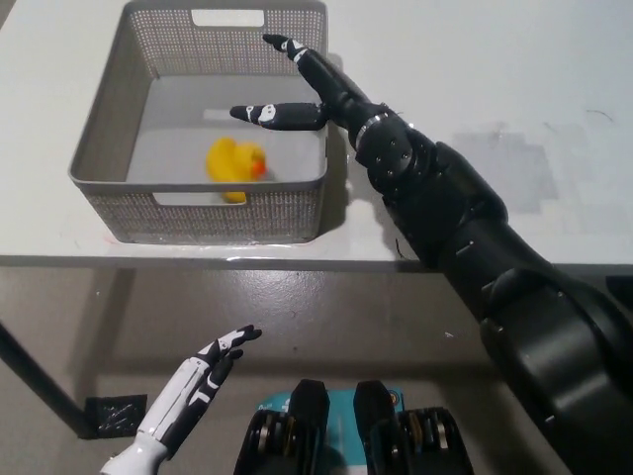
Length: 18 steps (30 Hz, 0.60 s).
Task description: Use the right hand to pick up a yellow duck toy and place it into a container on the left hand side
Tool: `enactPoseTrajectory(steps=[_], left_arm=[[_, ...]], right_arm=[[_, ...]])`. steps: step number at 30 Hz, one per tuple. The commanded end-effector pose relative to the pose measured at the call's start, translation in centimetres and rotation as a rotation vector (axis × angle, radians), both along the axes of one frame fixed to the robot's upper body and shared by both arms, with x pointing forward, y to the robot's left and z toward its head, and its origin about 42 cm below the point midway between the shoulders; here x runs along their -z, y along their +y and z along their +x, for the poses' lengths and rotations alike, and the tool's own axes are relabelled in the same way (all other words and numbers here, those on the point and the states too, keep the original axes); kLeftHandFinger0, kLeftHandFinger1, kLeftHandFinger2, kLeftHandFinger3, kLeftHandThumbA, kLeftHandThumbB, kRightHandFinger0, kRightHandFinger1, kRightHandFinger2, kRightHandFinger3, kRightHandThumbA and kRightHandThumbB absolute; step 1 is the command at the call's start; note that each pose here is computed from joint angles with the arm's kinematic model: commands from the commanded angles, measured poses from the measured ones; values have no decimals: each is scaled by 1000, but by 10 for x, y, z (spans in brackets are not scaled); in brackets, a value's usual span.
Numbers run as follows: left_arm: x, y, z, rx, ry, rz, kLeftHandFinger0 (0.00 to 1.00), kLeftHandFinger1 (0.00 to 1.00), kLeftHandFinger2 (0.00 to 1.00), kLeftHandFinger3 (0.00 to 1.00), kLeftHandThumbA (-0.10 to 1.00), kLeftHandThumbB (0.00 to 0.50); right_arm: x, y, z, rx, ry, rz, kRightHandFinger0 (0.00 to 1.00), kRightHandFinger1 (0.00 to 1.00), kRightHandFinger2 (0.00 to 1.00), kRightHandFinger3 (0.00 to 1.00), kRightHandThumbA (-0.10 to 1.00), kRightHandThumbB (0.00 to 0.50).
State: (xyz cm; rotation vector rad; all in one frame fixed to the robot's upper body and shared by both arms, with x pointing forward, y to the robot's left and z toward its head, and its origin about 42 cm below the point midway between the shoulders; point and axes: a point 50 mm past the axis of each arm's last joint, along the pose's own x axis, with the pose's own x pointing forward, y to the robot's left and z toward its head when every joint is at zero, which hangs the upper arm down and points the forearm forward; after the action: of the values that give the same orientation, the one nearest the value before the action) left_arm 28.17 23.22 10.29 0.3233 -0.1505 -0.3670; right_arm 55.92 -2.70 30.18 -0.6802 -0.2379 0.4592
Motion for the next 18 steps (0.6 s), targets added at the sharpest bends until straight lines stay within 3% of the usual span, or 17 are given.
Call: enactPoseTrajectory(steps=[1, 4, 7, 11, 15, 18], left_arm=[[-6, -2, 5, 23, -18, 15, 1000, 1000, 1000, 1000, 1000, 404], [-7, -1, 5, 24, -22, 27, 1000, 1000, 1000, 1000, 1000, 410], [-6, 0, 3, 17, 5, 27, 1000, 1000, 1000, 1000, 1000, 455], [-3, -1, 2, 24, 4, 24, 1000, 1000, 1000, 1000, 1000, 440], [-2, 1, 0, 31, 7, 25, 1000, 1000, 1000, 1000, 1000, 451], [-1, 1, -2, 30, 9, 26, 1000, 1000, 1000, 1000, 1000, 443]], right_arm=[[-42, -9, 7, -26, -61, 42, 1000, 1000, 1000, 1000, 1000, 405], [-54, -20, 9, -23, -105, 70, 1000, 1000, 1000, 1000, 1000, 418], [-72, -35, 9, -22, -169, 122, 1000, 1000, 1000, 1000, 1000, 432], [-103, -59, -2, -31, -252, 197, 1000, 1000, 1000, 1000, 1000, 396], [-133, -86, -25, -36, -367, 219, 1000, 1000, 1000, 1000, 1000, 463], [-140, -107, -45, -44, -414, 228, 1000, 1000, 1000, 1000, 1000, 441]])
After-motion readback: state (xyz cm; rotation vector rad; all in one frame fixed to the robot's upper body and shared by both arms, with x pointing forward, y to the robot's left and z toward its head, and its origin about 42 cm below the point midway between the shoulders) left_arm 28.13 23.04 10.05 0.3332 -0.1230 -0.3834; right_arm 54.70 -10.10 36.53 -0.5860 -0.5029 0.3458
